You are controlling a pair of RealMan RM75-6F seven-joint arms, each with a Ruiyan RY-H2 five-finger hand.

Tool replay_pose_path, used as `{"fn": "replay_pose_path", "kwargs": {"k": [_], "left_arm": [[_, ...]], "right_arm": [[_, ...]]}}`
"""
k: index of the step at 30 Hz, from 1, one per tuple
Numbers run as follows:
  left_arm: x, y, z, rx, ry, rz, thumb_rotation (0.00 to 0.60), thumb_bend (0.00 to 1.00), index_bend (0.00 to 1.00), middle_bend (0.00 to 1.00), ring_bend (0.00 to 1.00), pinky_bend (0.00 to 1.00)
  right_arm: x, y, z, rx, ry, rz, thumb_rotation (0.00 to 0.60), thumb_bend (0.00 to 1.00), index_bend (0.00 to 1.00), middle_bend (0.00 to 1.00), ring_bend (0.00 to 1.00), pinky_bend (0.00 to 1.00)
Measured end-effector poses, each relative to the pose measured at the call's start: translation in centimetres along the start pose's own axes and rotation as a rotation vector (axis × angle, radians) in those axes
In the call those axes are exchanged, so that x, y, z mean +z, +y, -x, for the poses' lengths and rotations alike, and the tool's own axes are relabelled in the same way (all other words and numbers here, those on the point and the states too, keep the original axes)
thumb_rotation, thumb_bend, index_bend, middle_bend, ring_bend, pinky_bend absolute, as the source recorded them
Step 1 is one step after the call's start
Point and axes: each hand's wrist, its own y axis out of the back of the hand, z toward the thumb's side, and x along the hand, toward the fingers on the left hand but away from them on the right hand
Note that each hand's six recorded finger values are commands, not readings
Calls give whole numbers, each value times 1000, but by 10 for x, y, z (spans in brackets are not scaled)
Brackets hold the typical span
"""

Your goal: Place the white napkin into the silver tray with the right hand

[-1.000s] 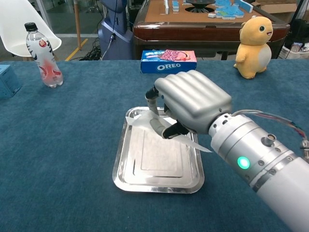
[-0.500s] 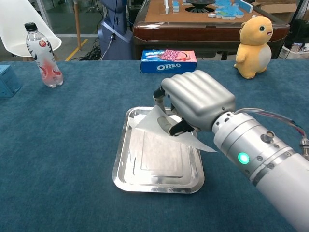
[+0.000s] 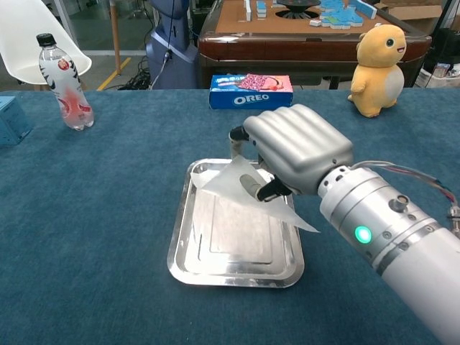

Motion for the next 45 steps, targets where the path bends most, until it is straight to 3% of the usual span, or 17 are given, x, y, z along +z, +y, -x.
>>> {"fn": "replay_pose_path", "kwargs": {"k": [5,7,29,32,36,37,40,45], "left_arm": [[0,0,0,-2,0,0,600,296,413,140,98,356],[0,0,0,-1,0,-1,600,296,413,141,98,356],[1,-1,0,-1,0,-5,600,295,413,153,108,358],[0,0,0,0,1,-4,600,296,413,154,108,358],[0,1,0,6,3,-2,600,296,413,155,109,358],[0,2,0,8,3,-1,600,296,413,155,109,358],[0,2,0,8,2,-2,600,296,413,156,110,358],[1,2,1,8,-1,-7,600,296,413,156,110,358]], "right_arm": [[3,3,-1,-4,13,17,600,43,210,1000,1000,1000],[3,4,-2,-6,19,22,600,1,174,1000,1000,1000],[16,31,-16,-52,95,124,600,0,142,1000,1000,1000],[13,33,-17,-63,95,113,600,0,222,1000,1000,1000],[3,40,-19,-86,92,74,600,0,532,1000,1000,1000],[0,41,-20,-90,90,61,600,0,570,995,1000,1000],[-14,47,-24,-99,84,11,600,0,595,937,975,1000],[-47,59,-33,-120,67,-86,600,0,595,786,838,963]]}}
